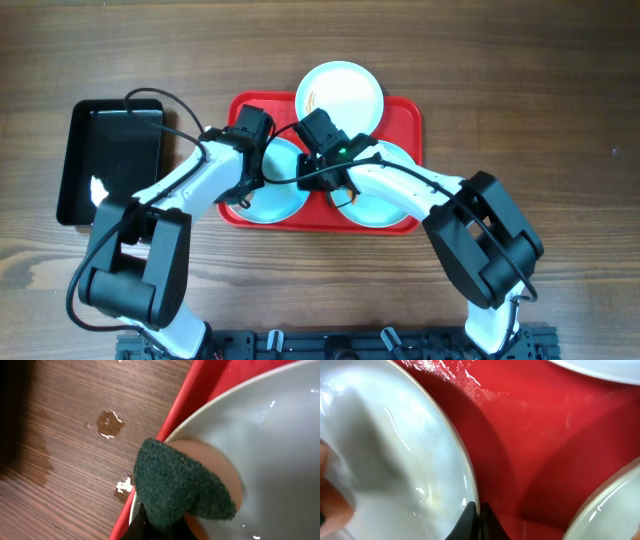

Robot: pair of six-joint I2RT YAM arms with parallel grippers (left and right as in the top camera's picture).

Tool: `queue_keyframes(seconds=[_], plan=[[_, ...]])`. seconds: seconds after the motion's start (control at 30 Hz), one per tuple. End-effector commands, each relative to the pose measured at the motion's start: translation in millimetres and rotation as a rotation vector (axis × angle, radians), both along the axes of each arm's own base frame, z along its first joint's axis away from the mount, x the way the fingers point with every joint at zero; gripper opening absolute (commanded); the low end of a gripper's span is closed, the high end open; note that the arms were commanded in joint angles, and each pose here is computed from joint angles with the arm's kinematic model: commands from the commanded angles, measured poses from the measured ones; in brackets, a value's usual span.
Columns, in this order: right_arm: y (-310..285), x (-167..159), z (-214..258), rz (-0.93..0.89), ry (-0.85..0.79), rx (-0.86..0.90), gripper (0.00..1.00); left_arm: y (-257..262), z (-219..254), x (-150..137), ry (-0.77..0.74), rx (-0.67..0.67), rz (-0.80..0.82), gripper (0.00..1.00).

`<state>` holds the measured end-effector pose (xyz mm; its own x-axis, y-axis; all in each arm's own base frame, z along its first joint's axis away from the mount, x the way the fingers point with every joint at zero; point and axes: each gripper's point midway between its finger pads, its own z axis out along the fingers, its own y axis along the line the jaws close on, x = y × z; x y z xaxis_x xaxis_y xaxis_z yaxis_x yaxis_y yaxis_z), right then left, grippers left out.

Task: Clean dirty plates on tray and stack at the side
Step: 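Keep scrubbing the plate surface with the left gripper's sponge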

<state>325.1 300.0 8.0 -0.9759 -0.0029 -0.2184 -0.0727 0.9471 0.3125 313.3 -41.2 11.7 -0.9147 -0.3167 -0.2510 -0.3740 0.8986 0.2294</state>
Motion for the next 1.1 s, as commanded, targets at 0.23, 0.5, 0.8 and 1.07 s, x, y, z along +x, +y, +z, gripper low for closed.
queue_keyframes(seconds=[0.23, 0.5, 0.8, 1.07], plan=[[-2, 3, -8, -0.004, 0.003, -0.022, 0.04, 9, 45, 20, -0.182, 0.016, 0.057, 0.04], [-2, 3, -8, -0.004, 0.002, -0.022, 0.04, -6, 86, 23, -0.296, -0.11, 0.046, 0.04], [-1, -1, -8, 0.029, 0.013, -0.019, 0.04, -11, 112, 9, -0.334, -0.217, 0.084, 0.04], [18, -4, 2, 0.12, 0.006, 0.069, 0.04, -51, 151, 11, -0.395, -0.559, -0.031, 0.04]])
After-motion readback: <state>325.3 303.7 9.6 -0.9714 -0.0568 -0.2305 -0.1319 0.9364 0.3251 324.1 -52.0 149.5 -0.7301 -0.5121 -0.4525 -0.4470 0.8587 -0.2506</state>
